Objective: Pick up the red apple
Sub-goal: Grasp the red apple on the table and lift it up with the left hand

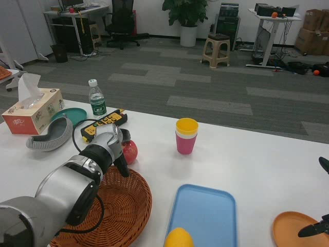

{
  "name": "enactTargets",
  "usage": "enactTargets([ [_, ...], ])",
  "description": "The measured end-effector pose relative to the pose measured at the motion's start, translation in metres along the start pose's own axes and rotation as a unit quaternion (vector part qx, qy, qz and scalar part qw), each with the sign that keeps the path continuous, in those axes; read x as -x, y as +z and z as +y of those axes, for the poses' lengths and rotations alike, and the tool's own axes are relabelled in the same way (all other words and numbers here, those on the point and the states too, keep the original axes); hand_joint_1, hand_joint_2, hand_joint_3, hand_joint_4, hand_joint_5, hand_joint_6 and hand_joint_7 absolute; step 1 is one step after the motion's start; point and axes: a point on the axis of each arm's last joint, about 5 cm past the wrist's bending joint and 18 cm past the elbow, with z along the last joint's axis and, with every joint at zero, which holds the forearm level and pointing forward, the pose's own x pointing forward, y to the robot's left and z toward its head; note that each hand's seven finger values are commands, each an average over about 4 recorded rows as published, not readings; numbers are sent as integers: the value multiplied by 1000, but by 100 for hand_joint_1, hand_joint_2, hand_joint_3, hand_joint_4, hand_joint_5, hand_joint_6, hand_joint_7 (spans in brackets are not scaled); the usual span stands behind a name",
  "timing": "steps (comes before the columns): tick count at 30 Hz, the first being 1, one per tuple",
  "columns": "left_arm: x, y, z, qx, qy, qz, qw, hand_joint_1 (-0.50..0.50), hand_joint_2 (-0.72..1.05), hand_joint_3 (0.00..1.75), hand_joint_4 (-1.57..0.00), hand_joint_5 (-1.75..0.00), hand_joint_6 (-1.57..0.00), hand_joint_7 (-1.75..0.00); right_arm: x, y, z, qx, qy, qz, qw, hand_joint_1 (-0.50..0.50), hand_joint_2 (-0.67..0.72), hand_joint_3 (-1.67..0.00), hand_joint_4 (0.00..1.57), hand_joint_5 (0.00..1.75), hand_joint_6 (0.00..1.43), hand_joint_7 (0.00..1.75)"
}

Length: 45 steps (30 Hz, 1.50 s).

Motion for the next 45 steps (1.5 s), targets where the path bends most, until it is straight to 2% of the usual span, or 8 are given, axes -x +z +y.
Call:
enactTargets([
  [5,-2,1,-3,2,9,-5,1000,-50,25,0,0,-72,0,-42,0,0,0,0,0,0,1000,-46,53,0,61,0,0,0],
  [11,-4,-1,-7,64,12,-32,997,-50,16,0,0,-72,0,-42,0,0,0,0,0,0,1000,-46,53,0,63,0,0,0],
  [16,-6,-2,-11,124,-10,-49,991,-50,18,0,0,-69,0,-42,0,0,0,0,0,0,1000,-46,53,0,63,0,0,0],
  [22,-11,0,-30,159,-73,-55,983,-50,34,0,0,-62,0,-42,0,0,0,0,0,0,1000,-46,53,0,63,0,0,0],
  [27,-11,-2,-30,176,-87,-52,979,-50,34,0,0,-62,0,-42,0,0,0,0,0,0,1000,-46,53,0,63,0,0,0],
  [33,-11,-2,-30,178,-89,-50,979,-50,16,0,0,-64,0,-47,0,0,0,0,0,0,1000,-46,53,0,63,0,0,0],
  [40,-11,-1,-30,182,-89,-60,977,-50,16,0,0,-72,0,-44,0,0,0,0,0,0,1000,-46,53,0,63,0,0,0],
  [45,-9,1,-28,198,-80,-86,973,-50,25,0,0,-72,0,-42,0,0,0,0,0,0,1000,-46,50,0,62,0,0,0],
])
